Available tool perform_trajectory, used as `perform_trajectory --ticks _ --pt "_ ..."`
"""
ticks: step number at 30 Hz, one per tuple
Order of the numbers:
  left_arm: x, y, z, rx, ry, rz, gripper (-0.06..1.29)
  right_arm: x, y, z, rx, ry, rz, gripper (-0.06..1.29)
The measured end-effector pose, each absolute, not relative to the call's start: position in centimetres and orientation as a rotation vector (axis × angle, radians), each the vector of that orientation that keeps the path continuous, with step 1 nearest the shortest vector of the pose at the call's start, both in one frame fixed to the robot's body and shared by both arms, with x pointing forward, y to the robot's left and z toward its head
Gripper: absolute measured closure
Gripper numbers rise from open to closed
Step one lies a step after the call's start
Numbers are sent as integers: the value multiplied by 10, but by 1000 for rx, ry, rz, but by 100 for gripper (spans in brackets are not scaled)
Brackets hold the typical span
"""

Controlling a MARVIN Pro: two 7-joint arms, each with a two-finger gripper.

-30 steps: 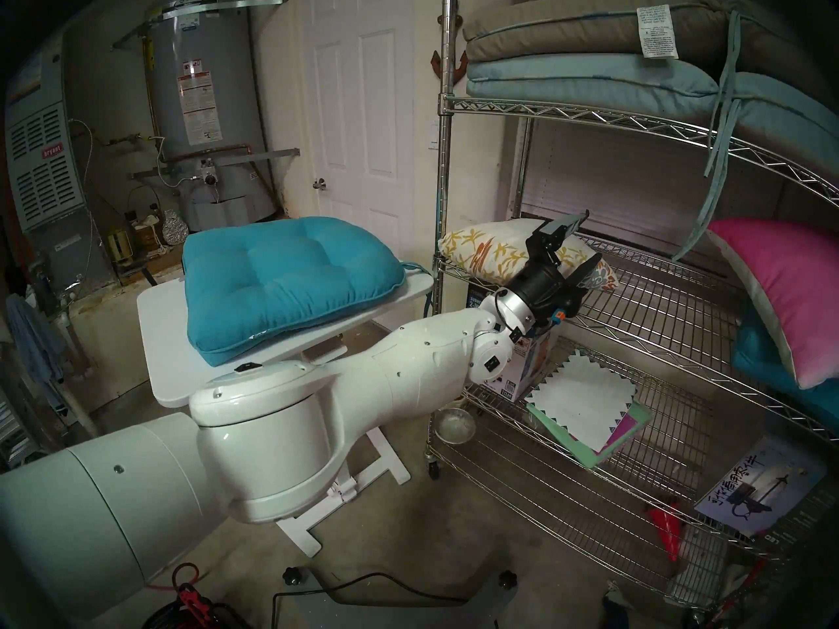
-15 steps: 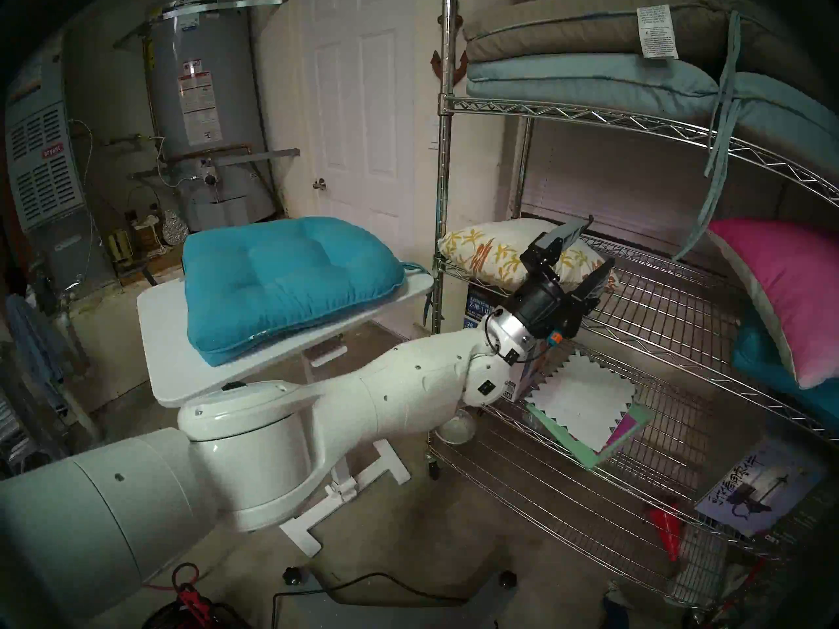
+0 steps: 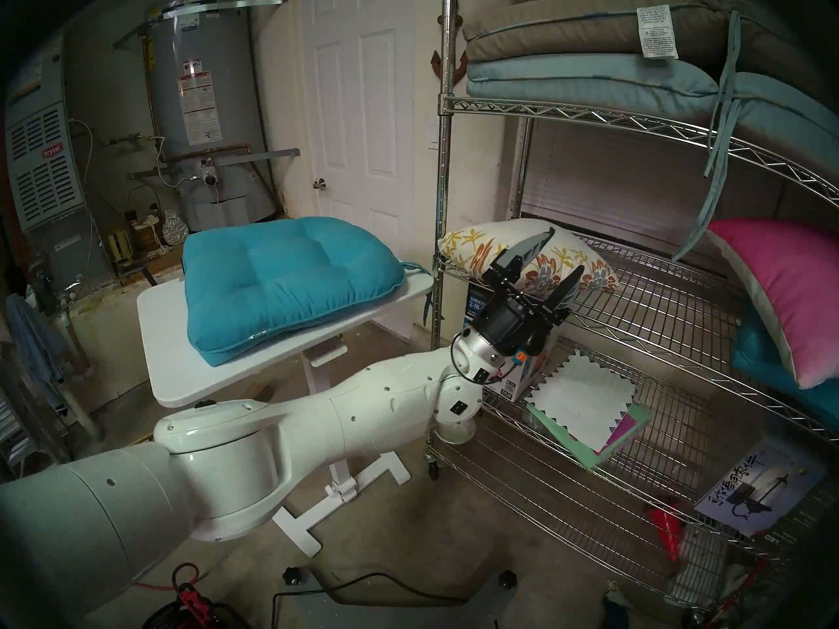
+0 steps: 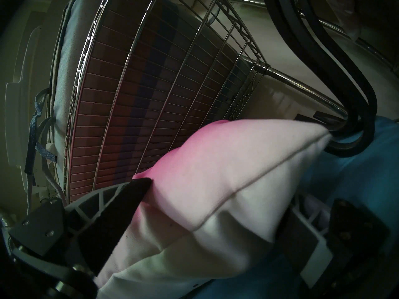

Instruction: Put cushion on the shelf

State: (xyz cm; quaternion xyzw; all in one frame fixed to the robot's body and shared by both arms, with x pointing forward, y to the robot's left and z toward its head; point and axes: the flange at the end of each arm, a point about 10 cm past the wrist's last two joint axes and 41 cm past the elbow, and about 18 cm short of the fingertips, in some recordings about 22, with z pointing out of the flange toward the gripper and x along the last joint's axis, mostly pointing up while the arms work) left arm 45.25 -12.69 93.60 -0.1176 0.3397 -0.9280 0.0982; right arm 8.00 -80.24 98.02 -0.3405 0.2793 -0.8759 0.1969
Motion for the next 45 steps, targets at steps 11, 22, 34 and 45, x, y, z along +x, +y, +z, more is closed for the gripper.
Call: perform_trajectory --ticks 11,22,34,45 --pt "442 -90 913 -347 962 -2715 -1 80 -802 980 -953 782 -2453 0" --pt "435 -57 906 -323 919 -2674 -1 80 -802 980 -953 782 -2453 0" --pt "436 -10 919 -255 876 -2596 -1 80 -802 980 -953 783 -2453 0" --pt "425 19 927 -229 898 -2560 -1 80 -802 980 -954 783 -2453 0"
